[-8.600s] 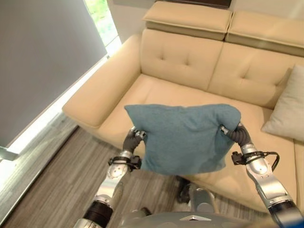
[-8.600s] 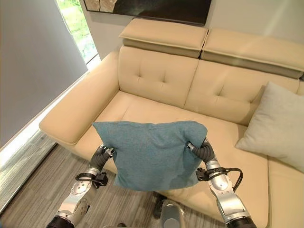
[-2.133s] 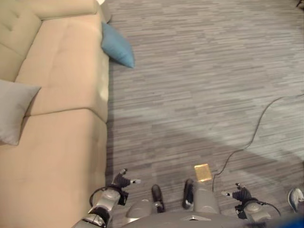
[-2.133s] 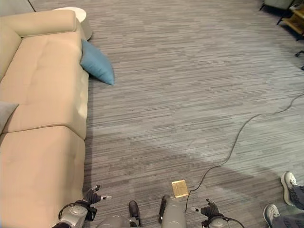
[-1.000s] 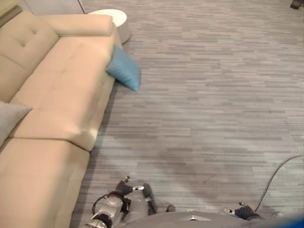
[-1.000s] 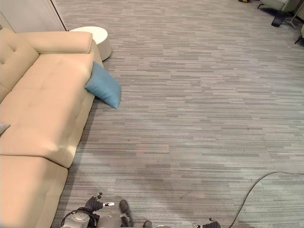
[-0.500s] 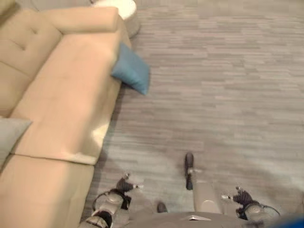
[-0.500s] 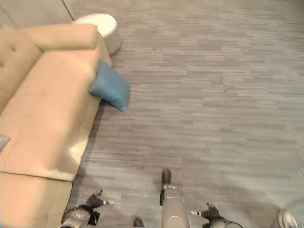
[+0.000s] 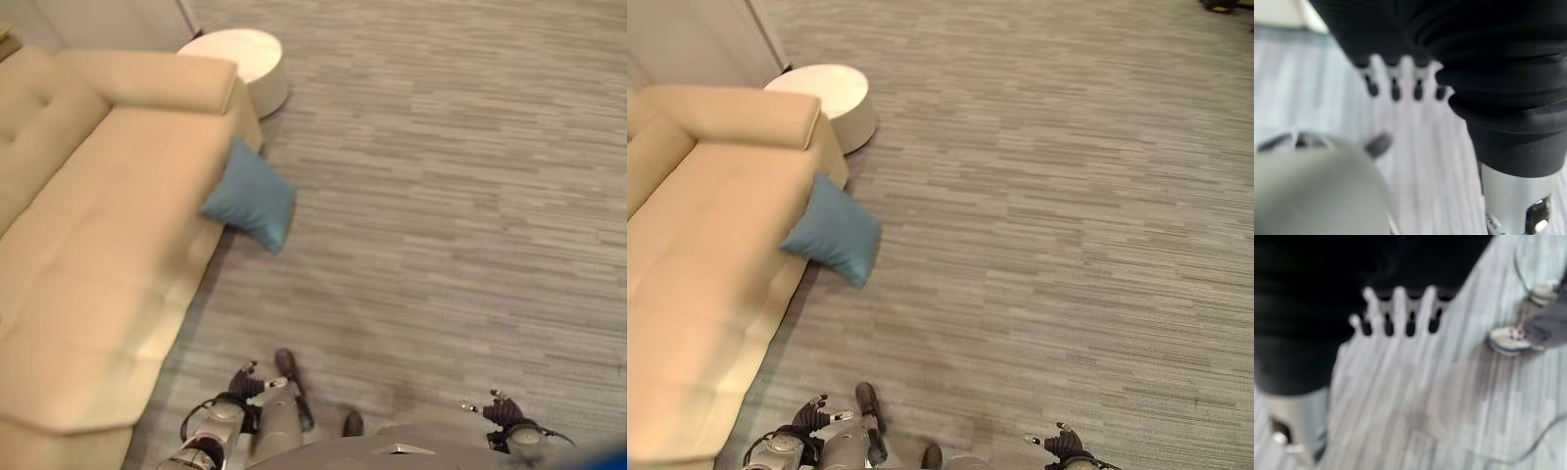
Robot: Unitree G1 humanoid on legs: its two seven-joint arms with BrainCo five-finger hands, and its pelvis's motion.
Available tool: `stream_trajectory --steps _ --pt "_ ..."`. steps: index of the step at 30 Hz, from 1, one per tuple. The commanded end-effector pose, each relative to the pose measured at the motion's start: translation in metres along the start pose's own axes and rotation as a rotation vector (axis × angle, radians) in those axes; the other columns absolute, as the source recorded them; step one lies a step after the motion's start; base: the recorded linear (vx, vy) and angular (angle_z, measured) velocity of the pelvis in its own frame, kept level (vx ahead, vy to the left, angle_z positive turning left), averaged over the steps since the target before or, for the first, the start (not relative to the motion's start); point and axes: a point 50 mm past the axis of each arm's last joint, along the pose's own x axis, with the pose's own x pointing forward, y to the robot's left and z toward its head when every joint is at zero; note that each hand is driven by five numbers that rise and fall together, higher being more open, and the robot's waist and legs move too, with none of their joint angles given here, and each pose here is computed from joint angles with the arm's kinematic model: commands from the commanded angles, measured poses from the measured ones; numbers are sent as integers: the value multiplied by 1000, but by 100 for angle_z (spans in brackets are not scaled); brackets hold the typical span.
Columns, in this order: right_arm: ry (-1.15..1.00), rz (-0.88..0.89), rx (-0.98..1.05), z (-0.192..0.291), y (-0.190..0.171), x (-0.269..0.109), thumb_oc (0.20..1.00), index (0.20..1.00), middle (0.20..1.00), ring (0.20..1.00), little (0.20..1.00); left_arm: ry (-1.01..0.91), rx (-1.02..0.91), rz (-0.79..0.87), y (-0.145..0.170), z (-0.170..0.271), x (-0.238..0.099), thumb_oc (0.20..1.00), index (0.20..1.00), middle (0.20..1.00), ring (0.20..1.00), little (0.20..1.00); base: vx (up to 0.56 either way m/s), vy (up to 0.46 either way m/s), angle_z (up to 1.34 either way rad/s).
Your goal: Pick up all the scattered cushions and arrange them neatly on the sofa.
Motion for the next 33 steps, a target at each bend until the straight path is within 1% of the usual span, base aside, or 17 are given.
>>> stream_trajectory --steps 1,7,10,13,14,16,19,23,29,33 --pt "-69 9 -12 15 -2 1 1000 1000 1000 1000 1000 -35 50 -3 4 6 0 1000 1000 1000 1000 1000 234 133 -35" --pt "-134 9 -24 38 -3 3 1000 1000 1000 1000 1000 -109 32 10 6 27 2 1000 1000 1000 1000 1000 273 27 13" --pt "-146 -3 -32 43 -8 4 1000 1000 1000 1000 1000 -103 37 13 7 28 3 1000 1000 1000 1000 1000 358 -140 18" --pt "-132 -4 -35 37 -11 4 1000 1000 1000 1000 1000 -90 46 8 4 24 3 1000 1000 1000 1000 1000 467 -260 71" --pt "-110 -27 4 29 -18 3 1000 1000 1000 1000 1000 -90 43 -11 -2 23 3 1000 1000 1000 1000 1000 477 -391 119" --pt "-91 -45 40 22 -20 3 1000 1000 1000 1000 1000 -112 40 -24 -5 29 3 1000 1000 1000 1000 1000 313 -401 110" --pt "-54 -39 59 11 -17 1 1000 1000 1000 1000 1000 -96 34 -36 -8 25 2 1000 1000 1000 1000 1000 457 -244 36" --pt "-40 -40 39 6 -16 0 1000 1000 1000 1000 1000 -80 49 -37 -8 21 2 1000 1000 1000 1000 1000 414 25 8" --pt "-53 -5 -10 9 -7 0 1000 1000 1000 1000 1000 -47 4 -10 -2 8 0 1000 1000 1000 1000 1000 303 92 -29" --pt "-97 19 -10 21 -2 1 1000 1000 1000 1000 1000 -82 0 3 5 16 0 1000 1000 1000 1000 1000 170 116 28"
